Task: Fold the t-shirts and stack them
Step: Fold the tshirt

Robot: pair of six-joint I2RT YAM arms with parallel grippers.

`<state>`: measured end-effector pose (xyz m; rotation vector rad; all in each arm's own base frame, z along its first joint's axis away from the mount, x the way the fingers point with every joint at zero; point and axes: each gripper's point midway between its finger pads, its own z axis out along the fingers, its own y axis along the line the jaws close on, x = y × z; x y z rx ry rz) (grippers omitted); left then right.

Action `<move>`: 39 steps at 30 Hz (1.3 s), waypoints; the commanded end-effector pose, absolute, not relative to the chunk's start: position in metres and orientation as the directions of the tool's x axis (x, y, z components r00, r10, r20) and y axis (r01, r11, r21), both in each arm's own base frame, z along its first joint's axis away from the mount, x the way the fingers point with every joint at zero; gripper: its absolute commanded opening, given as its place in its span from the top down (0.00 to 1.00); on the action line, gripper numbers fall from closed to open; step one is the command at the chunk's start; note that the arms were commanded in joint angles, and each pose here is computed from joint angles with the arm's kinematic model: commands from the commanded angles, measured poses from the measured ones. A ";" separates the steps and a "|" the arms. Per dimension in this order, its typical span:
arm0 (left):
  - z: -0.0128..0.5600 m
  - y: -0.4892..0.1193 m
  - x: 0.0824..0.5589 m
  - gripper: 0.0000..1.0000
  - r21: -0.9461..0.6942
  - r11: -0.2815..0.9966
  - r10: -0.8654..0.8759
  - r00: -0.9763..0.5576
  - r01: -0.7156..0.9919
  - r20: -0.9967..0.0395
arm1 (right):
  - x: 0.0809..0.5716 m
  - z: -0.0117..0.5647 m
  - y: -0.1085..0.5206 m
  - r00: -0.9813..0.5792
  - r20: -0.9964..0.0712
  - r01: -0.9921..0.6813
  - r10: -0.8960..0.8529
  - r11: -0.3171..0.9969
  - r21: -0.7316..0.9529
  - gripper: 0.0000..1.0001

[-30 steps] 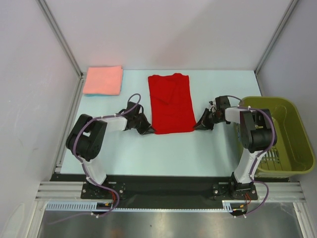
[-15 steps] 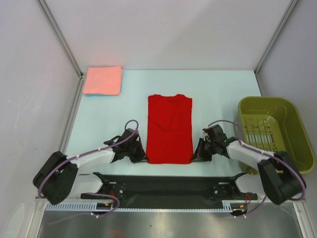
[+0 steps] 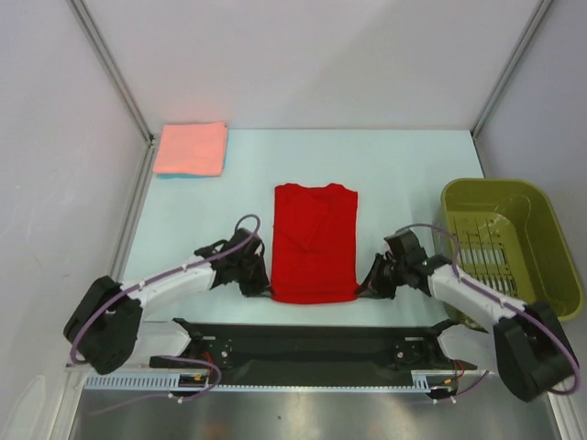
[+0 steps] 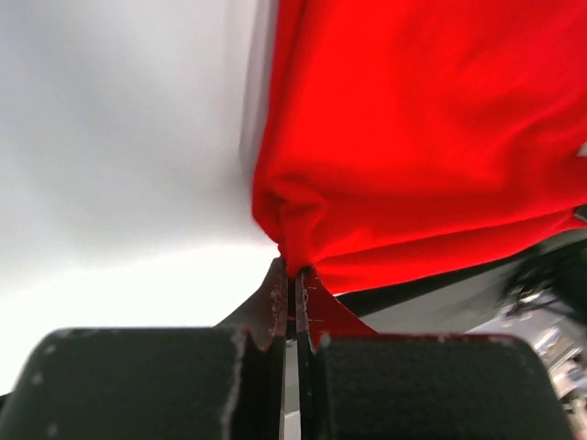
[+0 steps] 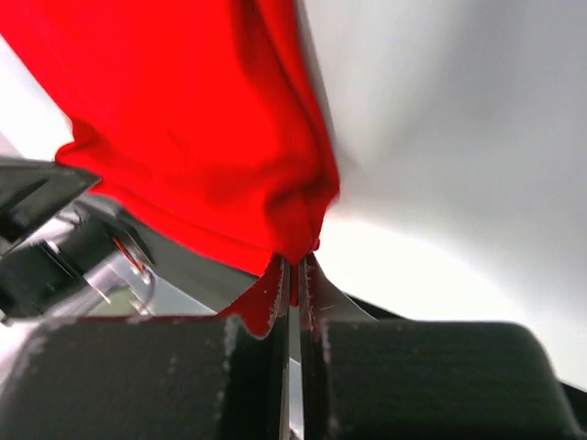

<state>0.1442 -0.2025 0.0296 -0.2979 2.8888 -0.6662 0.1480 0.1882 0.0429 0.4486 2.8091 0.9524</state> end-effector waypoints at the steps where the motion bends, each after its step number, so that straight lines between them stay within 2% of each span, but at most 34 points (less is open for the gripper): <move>1: 0.063 -0.205 0.204 1.00 -0.467 0.876 -0.241 -0.947 -0.119 -0.211 | 0.209 0.073 0.186 -0.941 -0.164 0.134 0.297 0.770 0.624 1.00; 2: 0.059 -0.199 0.219 1.00 -0.442 0.887 -0.245 -0.948 -0.135 -0.203 | 0.219 0.063 0.182 -0.946 -0.113 0.175 0.302 0.774 0.608 1.00; 3: 0.064 -0.199 0.234 1.00 -0.445 0.886 -0.247 -0.945 -0.131 -0.214 | 0.232 0.067 0.182 -0.946 -0.119 0.168 0.301 0.773 0.612 1.00; 4: 0.084 -0.208 0.262 1.00 -0.473 0.874 -0.255 -0.933 -0.111 -0.253 | 0.260 0.086 0.187 -0.940 -0.169 0.127 0.296 0.764 0.633 1.00; 6: 0.077 -0.204 0.291 1.00 -0.456 0.880 -0.256 -0.940 -0.129 -0.227 | 0.286 0.082 0.187 -0.944 -0.157 0.131 0.289 0.770 0.624 1.00; 7: 0.086 -0.209 0.318 1.00 -0.470 0.875 -0.251 -0.939 -0.116 -0.236 | 0.310 0.102 0.192 -0.938 -0.198 0.092 0.283 0.757 0.646 1.00; 8: 0.105 -0.214 0.331 1.00 -0.488 0.869 -0.247 -0.928 -0.084 -0.278 | 0.325 0.107 0.195 -0.936 -0.211 0.079 0.282 0.752 0.655 1.00; 9: 0.092 -0.213 0.345 1.00 -0.477 0.872 -0.248 -0.938 -0.107 -0.243 | 0.336 0.093 0.195 -0.943 -0.175 0.107 0.282 0.757 0.644 1.00; 10: 0.112 -0.221 0.370 1.00 -0.504 0.860 -0.249 -0.925 -0.076 -0.286 | 0.347 0.094 0.196 -0.943 -0.178 0.105 0.282 0.757 0.644 1.00; 12: 0.100 -0.222 0.390 1.00 -0.497 0.863 -0.244 -0.936 -0.089 -0.255 | 0.380 0.108 0.201 -0.934 -0.214 0.078 0.287 0.746 0.662 1.00; 13: 0.114 -0.226 0.410 1.00 -0.514 0.855 -0.246 -0.926 -0.068 -0.287 | 0.392 0.096 0.200 -0.937 -0.187 0.103 0.294 0.746 0.658 1.00; 18: 0.120 -0.230 0.465 1.00 -0.559 0.827 -0.279 -0.909 -0.063 -0.310 | 0.447 0.108 0.205 -0.927 -0.216 0.076 0.306 0.718 0.692 1.00; 19: 0.121 -0.229 0.472 1.00 -0.567 0.821 -0.289 -0.906 -0.069 -0.309 | 0.452 0.099 0.204 -0.932 -0.184 0.101 0.312 0.712 0.695 1.00; 25: 0.113 -0.237 0.500 1.00 -0.624 0.778 -0.307 -0.907 -0.066 -0.287 | 0.487 0.103 0.195 -0.917 -0.200 0.099 0.346 0.682 0.725 1.00; 33: 0.124 -0.237 0.523 1.00 -0.660 0.750 -0.352 -0.871 -0.043 -0.343 | 0.504 0.111 0.190 -0.903 -0.215 0.084 0.373 0.642 0.762 1.00; 39: 0.109 -0.235 0.539 1.00 -0.689 0.721 -0.387 -0.870 -0.078 -0.306 | 0.521 0.096 0.189 -0.893 -0.186 0.113 0.409 0.606 0.787 1.00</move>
